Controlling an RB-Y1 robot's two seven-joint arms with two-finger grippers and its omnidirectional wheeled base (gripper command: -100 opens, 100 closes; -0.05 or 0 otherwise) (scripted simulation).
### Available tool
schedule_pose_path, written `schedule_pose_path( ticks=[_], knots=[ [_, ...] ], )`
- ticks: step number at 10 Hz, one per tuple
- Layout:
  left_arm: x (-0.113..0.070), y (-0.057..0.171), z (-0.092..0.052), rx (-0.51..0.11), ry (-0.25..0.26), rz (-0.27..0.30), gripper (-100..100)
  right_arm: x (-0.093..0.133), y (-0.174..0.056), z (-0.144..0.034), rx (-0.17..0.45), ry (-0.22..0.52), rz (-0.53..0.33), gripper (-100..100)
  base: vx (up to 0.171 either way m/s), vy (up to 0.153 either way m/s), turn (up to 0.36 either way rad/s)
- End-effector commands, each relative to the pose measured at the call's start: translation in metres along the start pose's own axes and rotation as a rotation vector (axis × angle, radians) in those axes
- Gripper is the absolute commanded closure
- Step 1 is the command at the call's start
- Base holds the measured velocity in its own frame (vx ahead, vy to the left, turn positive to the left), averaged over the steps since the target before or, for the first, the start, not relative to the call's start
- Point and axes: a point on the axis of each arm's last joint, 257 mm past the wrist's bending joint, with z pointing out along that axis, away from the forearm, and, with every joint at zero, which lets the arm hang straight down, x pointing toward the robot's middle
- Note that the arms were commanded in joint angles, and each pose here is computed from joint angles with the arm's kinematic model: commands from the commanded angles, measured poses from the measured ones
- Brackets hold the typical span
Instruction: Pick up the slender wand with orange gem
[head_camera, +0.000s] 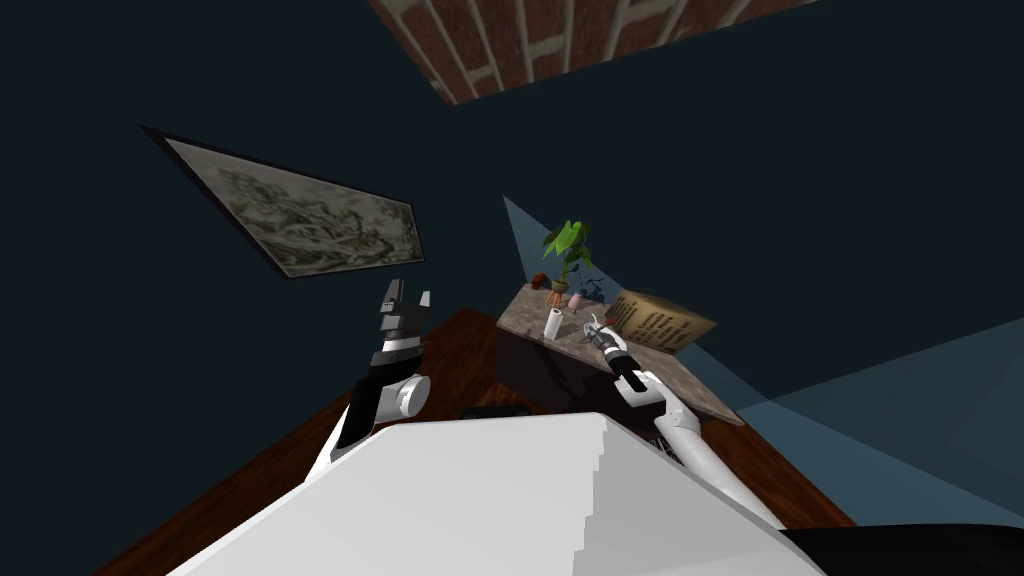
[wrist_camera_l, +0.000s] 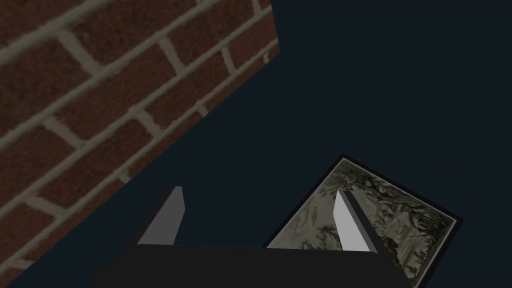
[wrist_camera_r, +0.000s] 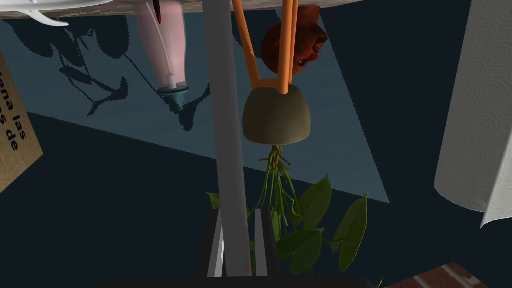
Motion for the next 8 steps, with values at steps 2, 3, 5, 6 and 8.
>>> schedule_pose_path(
  ticks=[2,3,5,6,8],
  knots=[
    [0.0,0.0,0.0,0.0,0.0,0.0,0,0.004,-0.003,-0.021,0.018,0.01,-0.021,100,0.065,-0.03,-0.032],
    [0.0,0.0,0.0,0.0,0.0,0.0,0,-0.007,0.007,-0.019,-0.001,-0.01,-0.022,100,0.0,0.0,0.0],
    [0.0,0.0,0.0,0.0,0.0,0.0,0,-0.009,-0.011,-0.034,0.064,-0.015,-0.01,100,0.022,-0.009,-0.015],
    [0.0,0.0,0.0,0.0,0.0,0.0,0,-0.01,-0.007,-0.041,0.055,-0.011,-0.039,100,0.088,-0.049,-0.055],
    [0.0,0.0,0.0,0.0,0.0,0.0,0,-0.023,0.007,-0.046,0.028,-0.034,-0.047,100,0.035,-0.019,-0.001]
  ],
)
